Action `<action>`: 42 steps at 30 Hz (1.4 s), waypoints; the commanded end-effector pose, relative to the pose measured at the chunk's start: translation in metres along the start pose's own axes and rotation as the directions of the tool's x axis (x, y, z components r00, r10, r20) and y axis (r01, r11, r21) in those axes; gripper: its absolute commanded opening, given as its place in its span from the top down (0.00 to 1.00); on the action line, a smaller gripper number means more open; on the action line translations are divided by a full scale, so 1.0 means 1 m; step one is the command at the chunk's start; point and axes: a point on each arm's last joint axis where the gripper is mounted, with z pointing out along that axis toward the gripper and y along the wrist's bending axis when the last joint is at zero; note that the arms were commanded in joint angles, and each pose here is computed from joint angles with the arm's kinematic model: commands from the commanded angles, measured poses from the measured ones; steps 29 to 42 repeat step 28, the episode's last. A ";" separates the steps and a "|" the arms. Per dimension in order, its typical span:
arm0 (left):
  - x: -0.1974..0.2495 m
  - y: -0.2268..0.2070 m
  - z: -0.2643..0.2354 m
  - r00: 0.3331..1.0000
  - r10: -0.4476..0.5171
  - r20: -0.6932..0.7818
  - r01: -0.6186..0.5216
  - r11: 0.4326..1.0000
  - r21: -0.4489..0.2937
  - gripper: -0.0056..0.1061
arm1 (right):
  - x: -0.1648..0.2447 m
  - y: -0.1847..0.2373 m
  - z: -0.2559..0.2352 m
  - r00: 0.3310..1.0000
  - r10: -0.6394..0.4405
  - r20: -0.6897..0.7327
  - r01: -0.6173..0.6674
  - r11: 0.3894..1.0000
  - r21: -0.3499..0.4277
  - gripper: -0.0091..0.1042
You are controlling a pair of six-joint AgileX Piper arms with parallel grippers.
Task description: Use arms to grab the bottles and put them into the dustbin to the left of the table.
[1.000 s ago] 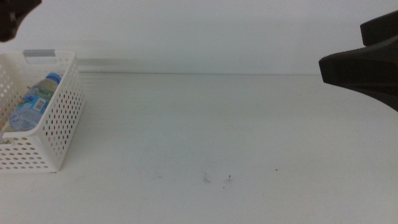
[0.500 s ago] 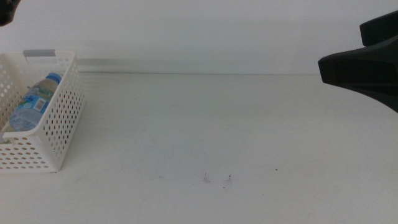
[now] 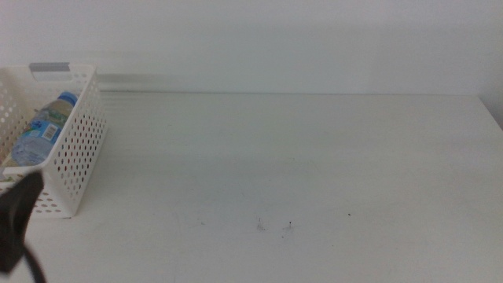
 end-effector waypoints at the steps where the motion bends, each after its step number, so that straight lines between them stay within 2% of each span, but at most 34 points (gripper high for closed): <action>1: 0.027 -0.001 -0.008 1.000 -0.022 0.016 0.022 0.999 -0.028 0.11 | 0.028 -0.003 -0.005 0.999 0.018 0.028 -0.020 0.996 0.081 0.21; 5: 0.060 -0.004 -0.017 0.995 -0.083 0.054 0.086 0.995 -0.051 0.11 | 0.075 0.000 -0.014 0.999 0.035 0.037 -0.040 0.988 0.152 0.21; 7: 0.071 -0.005 -0.019 0.992 -0.105 0.076 0.110 0.992 -0.062 0.11 | 0.092 0.002 -0.016 0.999 0.004 0.044 -0.011 0.986 0.167 0.21; 10: 0.085 -0.006 -0.021 0.988 -0.112 0.103 0.121 0.989 -0.087 0.11 | 0.107 0.004 -0.019 0.996 -0.060 0.070 0.045 0.980 0.195 0.21; 14: 0.100 -0.006 -0.016 0.984 -0.153 0.091 0.163 0.981 -0.108 0.11 | 0.122 0.006 -0.016 0.995 -0.071 0.070 0.056 0.978 0.200 0.21; 18: 0.110 -0.006 -0.013 0.984 -0.163 0.072 0.171 0.978 -0.117 0.11 | 0.121 0.005 -0.015 0.990 -0.069 0.124 0.041 0.976 0.215 0.21; 42: 0.111 -0.007 -0.013 0.985 -0.165 0.060 0.171 0.979 -0.115 0.11 | 0.120 0.005 -0.015 0.989 -0.067 0.130 0.038 0.976 0.215 0.21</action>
